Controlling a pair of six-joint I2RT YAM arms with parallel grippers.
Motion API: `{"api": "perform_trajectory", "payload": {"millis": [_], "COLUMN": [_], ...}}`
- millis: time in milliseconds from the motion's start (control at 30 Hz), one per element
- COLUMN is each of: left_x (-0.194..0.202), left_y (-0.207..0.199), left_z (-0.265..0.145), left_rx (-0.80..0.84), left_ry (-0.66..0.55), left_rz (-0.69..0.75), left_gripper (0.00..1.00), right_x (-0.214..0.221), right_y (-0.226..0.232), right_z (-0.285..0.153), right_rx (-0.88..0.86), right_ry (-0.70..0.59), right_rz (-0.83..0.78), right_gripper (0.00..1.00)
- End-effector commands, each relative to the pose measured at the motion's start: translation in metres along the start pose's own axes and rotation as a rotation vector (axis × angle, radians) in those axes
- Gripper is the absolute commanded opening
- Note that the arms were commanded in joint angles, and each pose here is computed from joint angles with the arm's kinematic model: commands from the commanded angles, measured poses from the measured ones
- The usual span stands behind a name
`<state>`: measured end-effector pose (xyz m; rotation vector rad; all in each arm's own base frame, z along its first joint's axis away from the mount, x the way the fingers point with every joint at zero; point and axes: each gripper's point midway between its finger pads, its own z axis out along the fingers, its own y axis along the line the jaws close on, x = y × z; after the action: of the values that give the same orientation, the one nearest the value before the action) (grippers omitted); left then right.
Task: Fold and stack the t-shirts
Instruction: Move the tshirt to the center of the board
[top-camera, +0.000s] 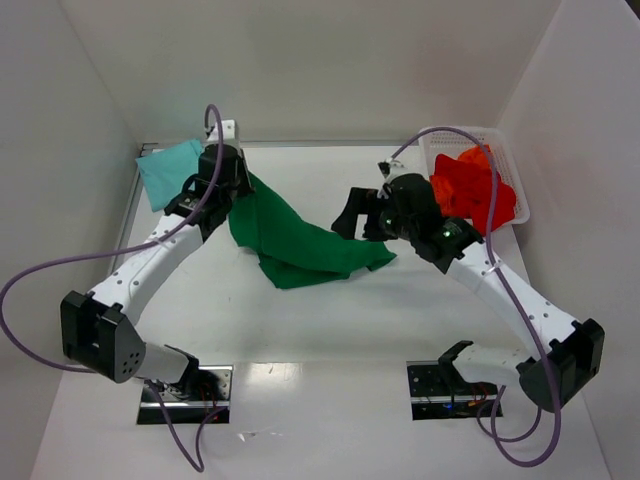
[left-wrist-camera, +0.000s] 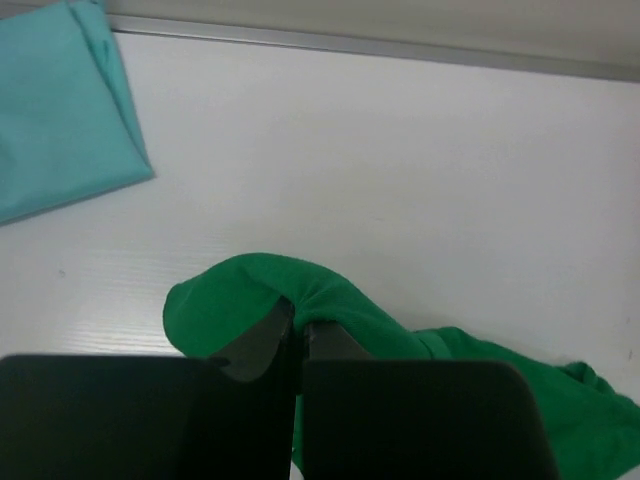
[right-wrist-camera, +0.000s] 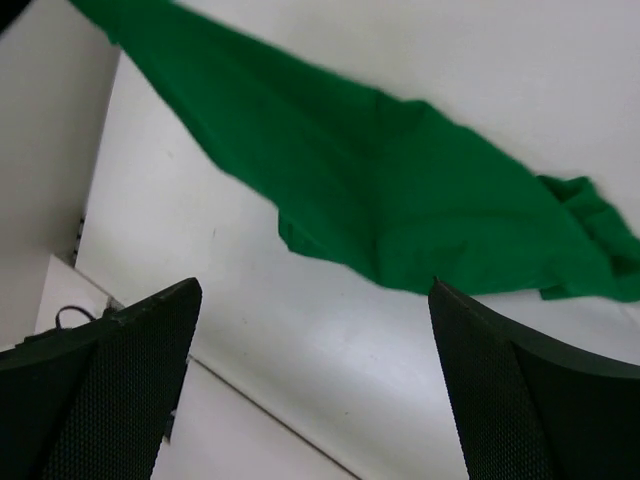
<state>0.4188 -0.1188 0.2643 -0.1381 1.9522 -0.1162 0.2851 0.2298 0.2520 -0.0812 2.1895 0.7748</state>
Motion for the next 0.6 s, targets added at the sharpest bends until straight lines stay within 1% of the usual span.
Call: {"api": "perform_trajectory", "payload": {"millis": [0, 100, 133, 233, 333, 367, 433, 500, 567], "left_x": [-0.052, -0.049, -0.051, -0.043, -0.039, -0.036, -0.033, -0.031, -0.027], "left_y": [0.028, 0.032, 0.037, 0.045, 0.053, 0.056, 0.054, 0.057, 0.058], "left_z": [0.01, 0.021, 0.022, 0.03, 0.035, 0.039, 0.04, 0.041, 0.042], "left_rx": [-0.089, -0.09, -0.099, -0.11, -0.108, -0.107, -0.098, -0.095, -0.098], "left_ry": [-0.139, -0.124, -0.133, -0.108, -0.105, -0.095, -0.092, -0.089, -0.08], "left_rz": [-0.13, -0.137, -0.143, -0.142, -0.152, -0.162, -0.162, -0.165, -0.163], "left_gripper": [0.0, 0.0, 0.0, 0.0, 0.0, 0.0, 0.0, 0.0, 0.0], "right_x": [0.032, 0.042, 0.045, 0.054, 0.068, 0.082, 0.094, 0.109, 0.117], "right_y": [0.027, 0.037, 0.045, 0.066, 0.087, 0.082, 0.088, 0.078, 0.069], "right_z": [0.004, 0.013, 0.012, 0.016, 0.022, 0.033, 0.041, 0.063, 0.082], "right_rx": [-0.068, -0.087, -0.109, -0.169, -0.191, -0.16, -0.152, -0.077, -0.008], "right_ry": [0.076, 0.101, 0.103, 0.109, 0.128, 0.168, 0.197, 0.233, 0.243], "right_rz": [0.005, 0.008, -0.005, -0.051, -0.104, -0.125, -0.155, -0.192, -0.222], "right_gripper": [1.0, 1.0, 1.0, 1.0, 1.0, 1.0, 1.0, 1.0, 1.0]}}
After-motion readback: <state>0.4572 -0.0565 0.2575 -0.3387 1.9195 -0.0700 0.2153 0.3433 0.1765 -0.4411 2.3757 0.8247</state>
